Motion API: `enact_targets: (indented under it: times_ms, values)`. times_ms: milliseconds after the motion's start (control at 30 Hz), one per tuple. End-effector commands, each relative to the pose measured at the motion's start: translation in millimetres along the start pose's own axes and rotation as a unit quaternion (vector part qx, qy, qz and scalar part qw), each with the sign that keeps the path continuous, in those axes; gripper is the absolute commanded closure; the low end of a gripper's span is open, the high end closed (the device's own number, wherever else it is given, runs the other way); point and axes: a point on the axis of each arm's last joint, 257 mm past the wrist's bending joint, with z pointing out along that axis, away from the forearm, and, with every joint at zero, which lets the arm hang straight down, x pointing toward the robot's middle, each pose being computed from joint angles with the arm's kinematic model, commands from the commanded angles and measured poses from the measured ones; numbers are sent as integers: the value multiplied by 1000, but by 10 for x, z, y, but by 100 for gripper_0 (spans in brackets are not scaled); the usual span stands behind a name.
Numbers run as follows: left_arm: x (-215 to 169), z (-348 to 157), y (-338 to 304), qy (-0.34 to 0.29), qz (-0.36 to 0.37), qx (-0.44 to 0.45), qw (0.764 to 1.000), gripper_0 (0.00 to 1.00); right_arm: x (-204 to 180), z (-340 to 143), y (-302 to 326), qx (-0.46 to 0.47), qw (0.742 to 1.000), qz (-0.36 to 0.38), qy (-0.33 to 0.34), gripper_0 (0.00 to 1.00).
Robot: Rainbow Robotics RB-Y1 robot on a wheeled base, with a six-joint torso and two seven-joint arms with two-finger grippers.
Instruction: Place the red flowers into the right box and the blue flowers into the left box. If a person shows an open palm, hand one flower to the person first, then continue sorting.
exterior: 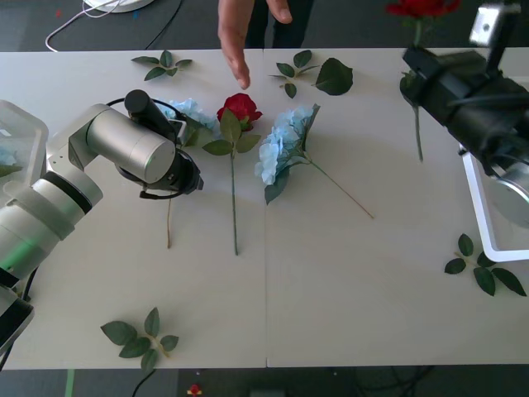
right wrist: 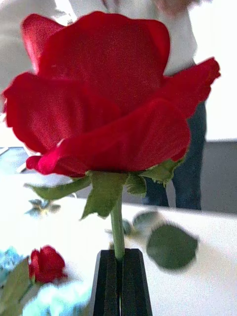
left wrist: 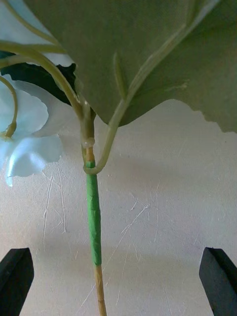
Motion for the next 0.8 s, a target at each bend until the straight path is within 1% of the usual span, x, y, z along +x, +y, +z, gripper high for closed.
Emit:
enact_targets:
  times_ms: [33,133,233,467,667,800]
  values:
    - [-68,-24,-56,-12,-6,7,1000,2,-660,286,663,-64,995,-20,-74,100]
    - [-68,-24,-56,-12,-6,7,1000,2,-881,410,997,-94,990,-26,-101,100]
    - [-68,-24,-56,-12,-6,7,1000,3,-1024,483,1245,-115,986,-25,-118,100]
    - [-68,-24,-56,-12,-6,7,1000,2,-1259,574,1629,-147,978,-20,-144,100]
    - [-68,-24,-56,-12,-6,7,1000,3,-1320,600,1789,-159,975,-15,-152,100]
    - [-68,-24,-56,-12,-6,7,1000,3,-1293,613,1829,-161,975,-15,-151,100]
